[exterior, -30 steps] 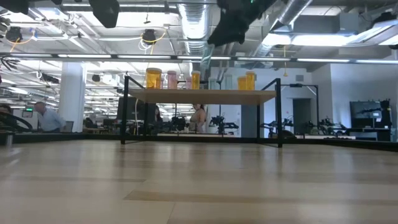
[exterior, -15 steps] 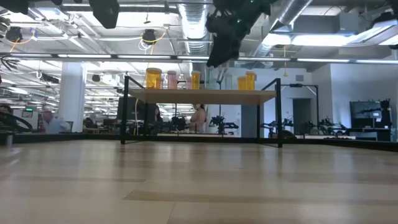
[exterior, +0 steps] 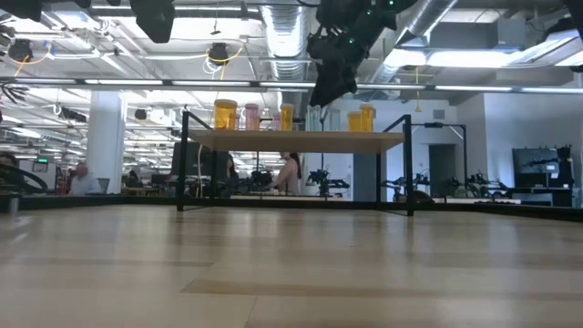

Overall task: Pick and place medicine bottles onto shelf by color
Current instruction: Put the small green pill bottle on the shelf, then return to Home Position

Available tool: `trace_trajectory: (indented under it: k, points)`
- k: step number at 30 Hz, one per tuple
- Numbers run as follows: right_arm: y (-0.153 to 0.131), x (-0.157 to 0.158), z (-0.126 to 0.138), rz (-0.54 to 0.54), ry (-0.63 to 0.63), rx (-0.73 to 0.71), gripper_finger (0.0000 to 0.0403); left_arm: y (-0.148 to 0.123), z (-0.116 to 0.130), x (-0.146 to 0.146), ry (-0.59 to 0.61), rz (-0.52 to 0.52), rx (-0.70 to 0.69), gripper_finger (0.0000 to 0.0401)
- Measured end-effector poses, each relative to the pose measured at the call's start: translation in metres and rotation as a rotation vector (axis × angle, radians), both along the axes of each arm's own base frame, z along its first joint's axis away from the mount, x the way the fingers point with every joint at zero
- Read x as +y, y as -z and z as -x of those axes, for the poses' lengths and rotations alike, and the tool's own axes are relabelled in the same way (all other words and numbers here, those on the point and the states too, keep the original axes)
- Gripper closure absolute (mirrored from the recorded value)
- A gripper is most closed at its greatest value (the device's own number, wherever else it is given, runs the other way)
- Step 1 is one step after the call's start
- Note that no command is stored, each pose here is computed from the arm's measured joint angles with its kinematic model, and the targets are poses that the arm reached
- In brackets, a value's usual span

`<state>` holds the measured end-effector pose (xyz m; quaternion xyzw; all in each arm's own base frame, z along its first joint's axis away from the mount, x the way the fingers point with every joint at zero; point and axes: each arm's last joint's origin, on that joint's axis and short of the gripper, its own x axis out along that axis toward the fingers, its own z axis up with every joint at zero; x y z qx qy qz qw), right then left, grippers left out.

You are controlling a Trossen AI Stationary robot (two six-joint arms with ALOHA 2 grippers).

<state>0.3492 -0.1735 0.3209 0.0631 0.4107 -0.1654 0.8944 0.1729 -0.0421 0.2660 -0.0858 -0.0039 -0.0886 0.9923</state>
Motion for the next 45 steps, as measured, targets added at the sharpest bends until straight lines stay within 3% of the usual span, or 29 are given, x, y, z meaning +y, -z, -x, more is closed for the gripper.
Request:
trace_trajectory:
  k: [5, 16, 26, 31, 36, 41, 45]
  points:
    - [0.000, 0.000, 0.000, 0.001, -0.002, 0.001, 0.0257, 0.000, 0.000, 0.000, 0.000, 0.000, 0.000, 0.0205]
    - [0.001, 0.001, 0.000, -0.020, 0.017, 0.000, 0.0172, 0.000, 0.000, 0.000, 0.000, 0.000, 0.000, 0.0205]
    - [-0.031, 0.013, 0.019, -0.002, 0.027, -0.072, 0.0163, 0.000, 0.000, 0.000, -0.001, 0.000, 0.000, 0.0205]
    - [-0.065, 0.039, 0.037, -0.005, -0.053, -0.185, 0.0163, 0.000, 0.003, 0.001, -0.003, -0.004, 0.007, 0.0205]
    - [-0.090, 0.084, 0.054, 0.038, -0.193, -0.318, 0.0163, -0.017, 0.024, 0.006, -0.007, -0.026, -0.056, 0.0205]
    - [-0.083, 0.118, 0.075, 0.078, -0.260, -0.409, 0.0169, -0.026, 0.046, 0.012, -0.025, -0.039, -0.115, 0.0205]
    - [-0.059, 0.138, 0.094, 0.095, -0.261, -0.452, 0.0179, -0.026, 0.061, 0.017, -0.035, -0.068, -0.114, 0.0207]
